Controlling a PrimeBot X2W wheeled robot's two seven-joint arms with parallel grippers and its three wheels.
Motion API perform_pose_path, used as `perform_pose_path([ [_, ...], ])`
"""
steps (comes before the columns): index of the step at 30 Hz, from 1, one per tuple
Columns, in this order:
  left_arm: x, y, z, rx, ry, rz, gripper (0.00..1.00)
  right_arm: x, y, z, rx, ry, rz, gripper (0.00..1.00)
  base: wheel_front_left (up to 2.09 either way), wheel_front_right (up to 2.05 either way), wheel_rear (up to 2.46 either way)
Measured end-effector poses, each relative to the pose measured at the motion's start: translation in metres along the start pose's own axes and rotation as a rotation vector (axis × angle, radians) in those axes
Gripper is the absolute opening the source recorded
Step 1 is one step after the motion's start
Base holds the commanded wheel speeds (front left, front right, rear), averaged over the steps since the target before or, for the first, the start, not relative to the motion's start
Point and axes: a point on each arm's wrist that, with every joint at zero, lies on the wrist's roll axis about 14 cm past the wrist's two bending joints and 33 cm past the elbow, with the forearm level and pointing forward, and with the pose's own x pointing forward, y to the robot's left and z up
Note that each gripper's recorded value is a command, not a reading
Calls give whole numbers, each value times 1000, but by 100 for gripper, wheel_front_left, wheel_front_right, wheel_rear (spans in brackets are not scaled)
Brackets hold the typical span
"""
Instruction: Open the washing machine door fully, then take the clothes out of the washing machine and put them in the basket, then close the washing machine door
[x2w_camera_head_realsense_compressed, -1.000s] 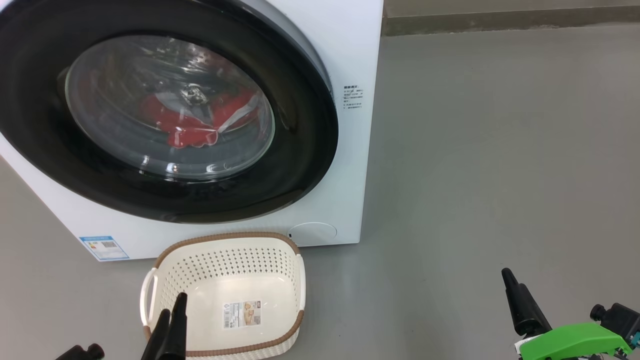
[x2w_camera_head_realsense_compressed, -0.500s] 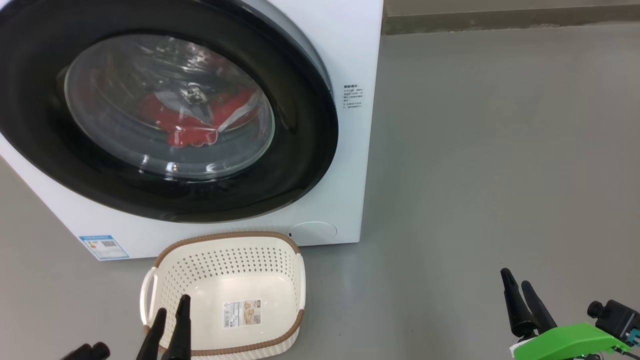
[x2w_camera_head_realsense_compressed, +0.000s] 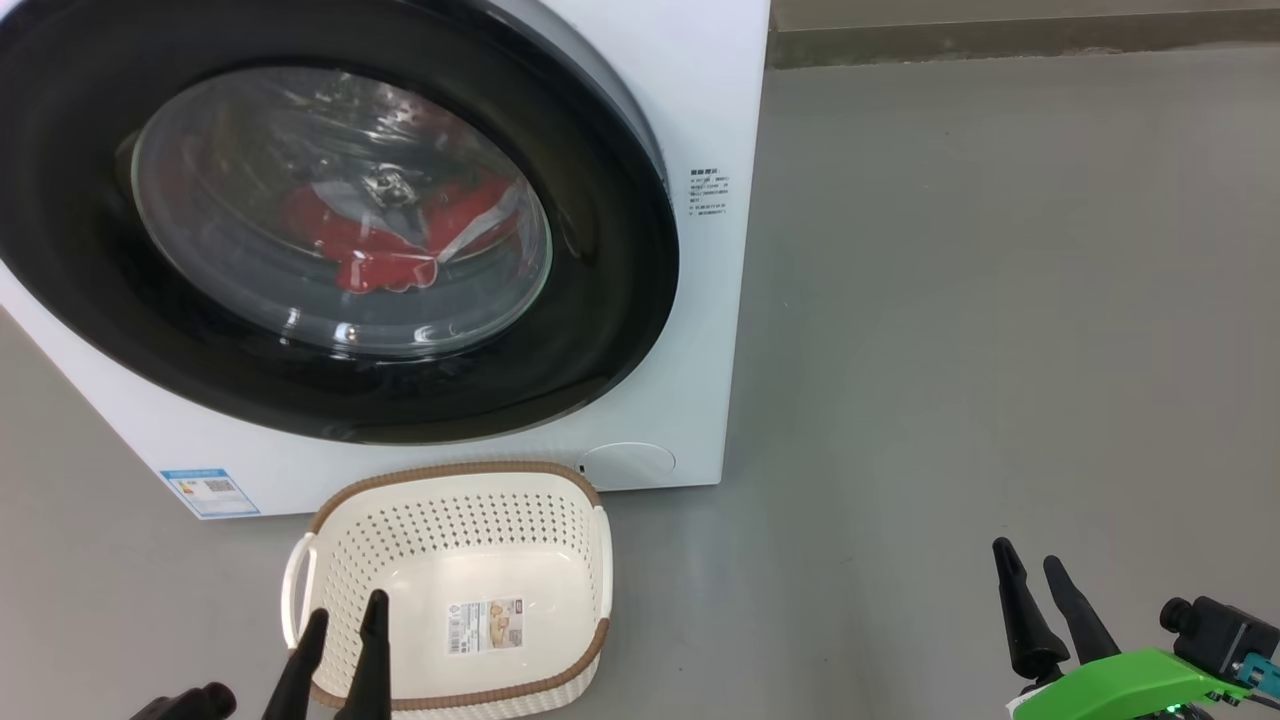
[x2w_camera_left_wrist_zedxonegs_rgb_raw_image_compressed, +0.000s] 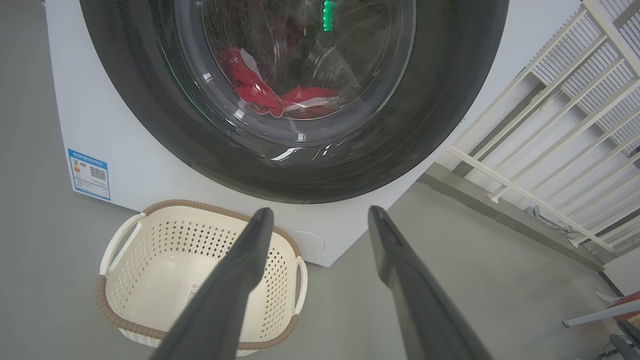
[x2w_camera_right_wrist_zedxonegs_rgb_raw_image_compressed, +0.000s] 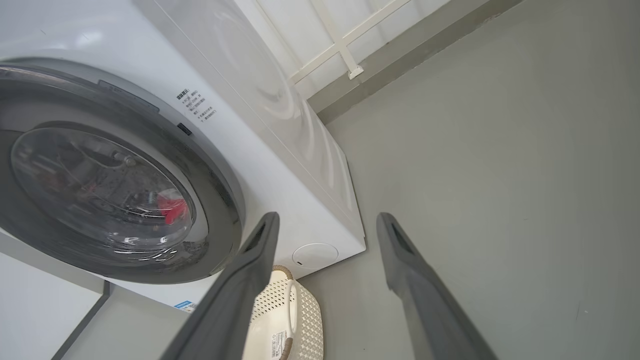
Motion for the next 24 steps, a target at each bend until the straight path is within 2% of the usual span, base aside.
perform_pose_path([
  [24,0,-8,6,305,-45,-49,100,-1,1,-1,-243,-15,29,100,0,0,0],
])
